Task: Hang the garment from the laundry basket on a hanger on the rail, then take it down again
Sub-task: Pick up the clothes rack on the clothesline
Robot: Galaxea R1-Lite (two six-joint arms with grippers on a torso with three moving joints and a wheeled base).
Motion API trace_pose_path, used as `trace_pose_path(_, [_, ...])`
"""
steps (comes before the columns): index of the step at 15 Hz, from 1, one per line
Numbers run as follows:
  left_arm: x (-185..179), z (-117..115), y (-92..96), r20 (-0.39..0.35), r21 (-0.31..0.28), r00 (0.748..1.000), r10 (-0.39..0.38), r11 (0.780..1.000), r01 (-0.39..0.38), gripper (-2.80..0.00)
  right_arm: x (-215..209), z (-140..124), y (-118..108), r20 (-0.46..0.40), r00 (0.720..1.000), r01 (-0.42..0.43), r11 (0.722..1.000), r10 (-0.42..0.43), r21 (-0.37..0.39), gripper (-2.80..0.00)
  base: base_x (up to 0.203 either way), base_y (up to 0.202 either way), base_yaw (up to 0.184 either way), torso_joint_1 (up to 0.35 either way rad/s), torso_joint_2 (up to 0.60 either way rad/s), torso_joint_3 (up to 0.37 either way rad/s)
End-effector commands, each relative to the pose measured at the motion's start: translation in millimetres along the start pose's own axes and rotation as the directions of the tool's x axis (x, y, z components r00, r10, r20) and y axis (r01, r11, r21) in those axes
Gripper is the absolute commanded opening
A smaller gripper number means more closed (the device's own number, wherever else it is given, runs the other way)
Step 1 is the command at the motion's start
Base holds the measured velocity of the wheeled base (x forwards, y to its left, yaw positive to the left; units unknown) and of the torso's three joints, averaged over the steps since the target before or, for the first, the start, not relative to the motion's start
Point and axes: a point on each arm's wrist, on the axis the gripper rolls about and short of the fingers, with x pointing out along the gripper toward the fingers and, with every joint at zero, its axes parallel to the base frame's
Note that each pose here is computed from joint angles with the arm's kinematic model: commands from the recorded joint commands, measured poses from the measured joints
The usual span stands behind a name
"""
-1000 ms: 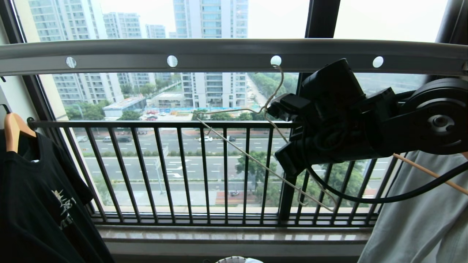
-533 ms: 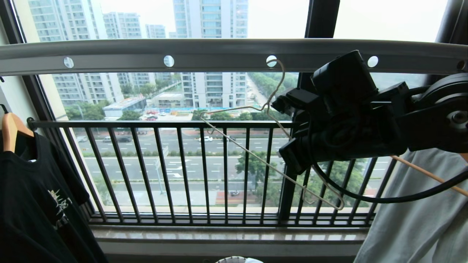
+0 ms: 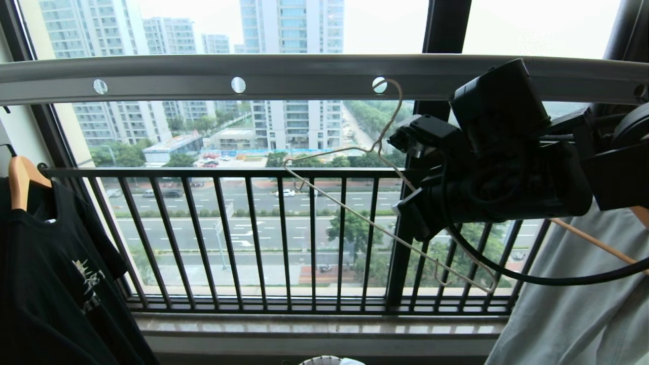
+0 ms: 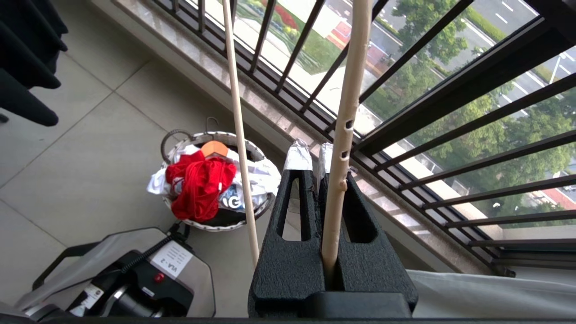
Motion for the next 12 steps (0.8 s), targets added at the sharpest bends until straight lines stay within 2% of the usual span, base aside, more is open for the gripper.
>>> trace_pose_path(1, [0.1, 0.0, 0.0, -0.001, 0.000, 1.000, 0.000, 1.000, 0.000, -2.80, -4.1, 0.4, -0.8, 0.005, 1.000, 0.010, 1.000, -0.010, 0.000, -2.80, 0.000, 0.000, 0.000, 0.000, 0.00, 0.000])
trace_pose_path(12, [0.1, 0.0, 0.0, -0.001, 0.000, 1.000, 0.000, 1.000, 0.000, -2.80, -32.2, -0.6, -1.4, 0.037, 0.999, 0.033, 0.999, -0.032, -0.006, -2.80, 0.000, 0.000, 0.000, 0.000, 0.00, 0.000])
